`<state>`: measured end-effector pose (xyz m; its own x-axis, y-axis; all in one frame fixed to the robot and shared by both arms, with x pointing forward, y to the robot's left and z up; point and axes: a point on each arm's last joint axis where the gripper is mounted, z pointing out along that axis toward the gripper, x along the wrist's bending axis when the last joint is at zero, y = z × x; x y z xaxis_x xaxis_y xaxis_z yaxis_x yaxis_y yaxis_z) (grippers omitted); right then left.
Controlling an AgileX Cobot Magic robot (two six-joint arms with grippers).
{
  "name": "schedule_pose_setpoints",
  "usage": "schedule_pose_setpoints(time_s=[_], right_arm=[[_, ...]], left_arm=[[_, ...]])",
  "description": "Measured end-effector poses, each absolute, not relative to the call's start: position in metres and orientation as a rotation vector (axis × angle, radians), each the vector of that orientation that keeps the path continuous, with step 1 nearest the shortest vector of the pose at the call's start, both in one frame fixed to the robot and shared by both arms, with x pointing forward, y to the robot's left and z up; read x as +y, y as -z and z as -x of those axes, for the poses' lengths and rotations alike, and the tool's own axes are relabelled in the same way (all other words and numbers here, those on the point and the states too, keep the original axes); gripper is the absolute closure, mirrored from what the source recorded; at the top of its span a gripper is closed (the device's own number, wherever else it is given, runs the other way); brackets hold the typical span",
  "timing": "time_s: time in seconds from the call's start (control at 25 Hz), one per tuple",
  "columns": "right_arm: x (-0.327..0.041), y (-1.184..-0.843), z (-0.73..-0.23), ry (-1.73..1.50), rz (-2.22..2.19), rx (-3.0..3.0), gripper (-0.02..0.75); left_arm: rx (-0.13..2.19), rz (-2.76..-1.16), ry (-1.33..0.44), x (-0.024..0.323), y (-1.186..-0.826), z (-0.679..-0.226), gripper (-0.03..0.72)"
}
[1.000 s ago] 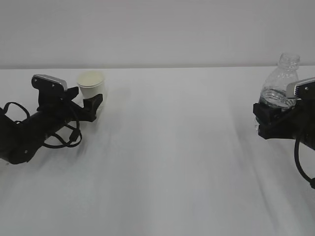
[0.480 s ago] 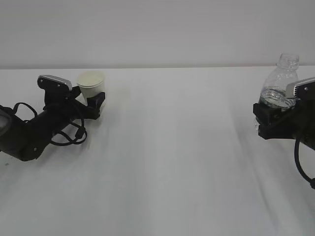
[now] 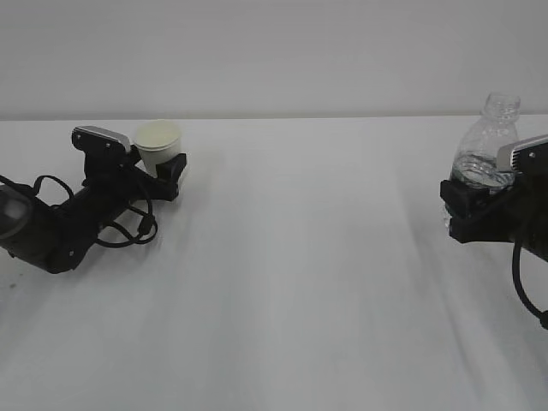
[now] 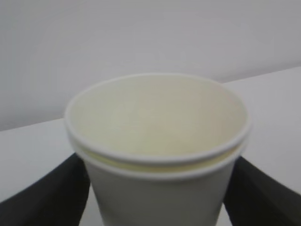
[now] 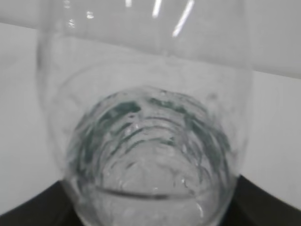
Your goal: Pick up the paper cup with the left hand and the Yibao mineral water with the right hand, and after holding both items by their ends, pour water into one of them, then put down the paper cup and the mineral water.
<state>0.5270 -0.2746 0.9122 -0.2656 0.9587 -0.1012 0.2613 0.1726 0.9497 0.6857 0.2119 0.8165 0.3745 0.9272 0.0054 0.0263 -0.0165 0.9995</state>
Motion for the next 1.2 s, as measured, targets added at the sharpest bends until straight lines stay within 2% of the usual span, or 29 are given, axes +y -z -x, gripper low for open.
schedule_pose_setpoints(time_s=[1.2], right_arm=[[-0.2746,-0.9122,-0.5270,-1.125,-1.163,1.679,0.303]], left_arm=[[0.934,-1.390,-0.921,0.2119,-0.8096,-0.6919,0.106]])
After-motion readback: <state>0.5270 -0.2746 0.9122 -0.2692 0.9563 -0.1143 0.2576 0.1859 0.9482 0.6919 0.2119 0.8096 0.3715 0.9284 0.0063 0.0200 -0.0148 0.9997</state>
